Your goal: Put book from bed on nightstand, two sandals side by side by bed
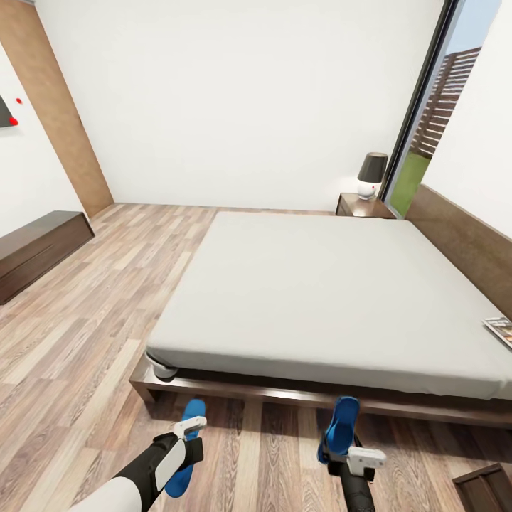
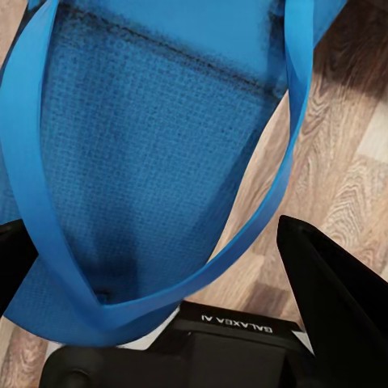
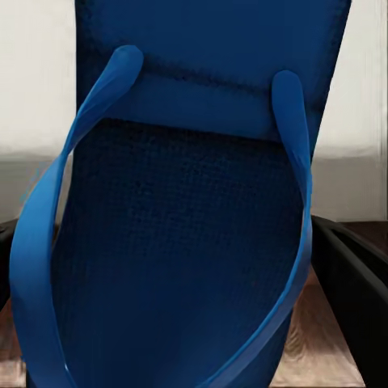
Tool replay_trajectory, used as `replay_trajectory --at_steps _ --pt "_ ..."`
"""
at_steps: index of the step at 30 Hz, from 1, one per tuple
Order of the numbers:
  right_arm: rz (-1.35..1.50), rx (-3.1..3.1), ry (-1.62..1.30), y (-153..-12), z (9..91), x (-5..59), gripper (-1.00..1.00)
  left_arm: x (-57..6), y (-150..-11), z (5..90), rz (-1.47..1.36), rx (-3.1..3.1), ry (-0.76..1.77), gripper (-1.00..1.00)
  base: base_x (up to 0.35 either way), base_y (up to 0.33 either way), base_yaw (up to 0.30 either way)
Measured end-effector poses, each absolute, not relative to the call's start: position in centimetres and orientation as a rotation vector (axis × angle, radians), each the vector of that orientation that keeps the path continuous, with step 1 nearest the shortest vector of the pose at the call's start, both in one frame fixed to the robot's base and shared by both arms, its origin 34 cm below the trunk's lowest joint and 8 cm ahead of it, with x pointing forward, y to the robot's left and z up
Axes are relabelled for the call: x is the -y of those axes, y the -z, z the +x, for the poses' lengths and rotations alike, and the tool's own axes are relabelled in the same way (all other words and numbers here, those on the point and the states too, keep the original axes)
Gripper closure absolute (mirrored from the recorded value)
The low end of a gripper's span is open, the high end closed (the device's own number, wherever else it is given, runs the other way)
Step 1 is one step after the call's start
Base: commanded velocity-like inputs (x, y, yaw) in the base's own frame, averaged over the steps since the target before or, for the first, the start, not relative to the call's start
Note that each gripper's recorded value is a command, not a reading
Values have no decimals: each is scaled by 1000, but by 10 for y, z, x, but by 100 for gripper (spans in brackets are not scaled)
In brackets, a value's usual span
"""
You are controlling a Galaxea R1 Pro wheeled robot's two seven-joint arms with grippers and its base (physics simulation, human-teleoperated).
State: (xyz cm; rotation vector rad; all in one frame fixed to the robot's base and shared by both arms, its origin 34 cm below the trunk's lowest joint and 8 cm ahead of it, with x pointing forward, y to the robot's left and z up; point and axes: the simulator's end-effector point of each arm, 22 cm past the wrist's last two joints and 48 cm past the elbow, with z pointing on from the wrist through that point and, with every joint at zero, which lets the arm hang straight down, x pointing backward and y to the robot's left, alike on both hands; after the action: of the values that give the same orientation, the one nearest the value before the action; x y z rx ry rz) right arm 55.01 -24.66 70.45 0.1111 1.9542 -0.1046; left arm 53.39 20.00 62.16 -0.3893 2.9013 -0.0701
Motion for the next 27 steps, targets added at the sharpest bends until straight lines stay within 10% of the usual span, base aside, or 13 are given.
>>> replay_trajectory --at_steps 27 --pt "181 -1940 117 -713 532 241 100 -200 -590 540 -390 -2900 70 100 0 0 0"
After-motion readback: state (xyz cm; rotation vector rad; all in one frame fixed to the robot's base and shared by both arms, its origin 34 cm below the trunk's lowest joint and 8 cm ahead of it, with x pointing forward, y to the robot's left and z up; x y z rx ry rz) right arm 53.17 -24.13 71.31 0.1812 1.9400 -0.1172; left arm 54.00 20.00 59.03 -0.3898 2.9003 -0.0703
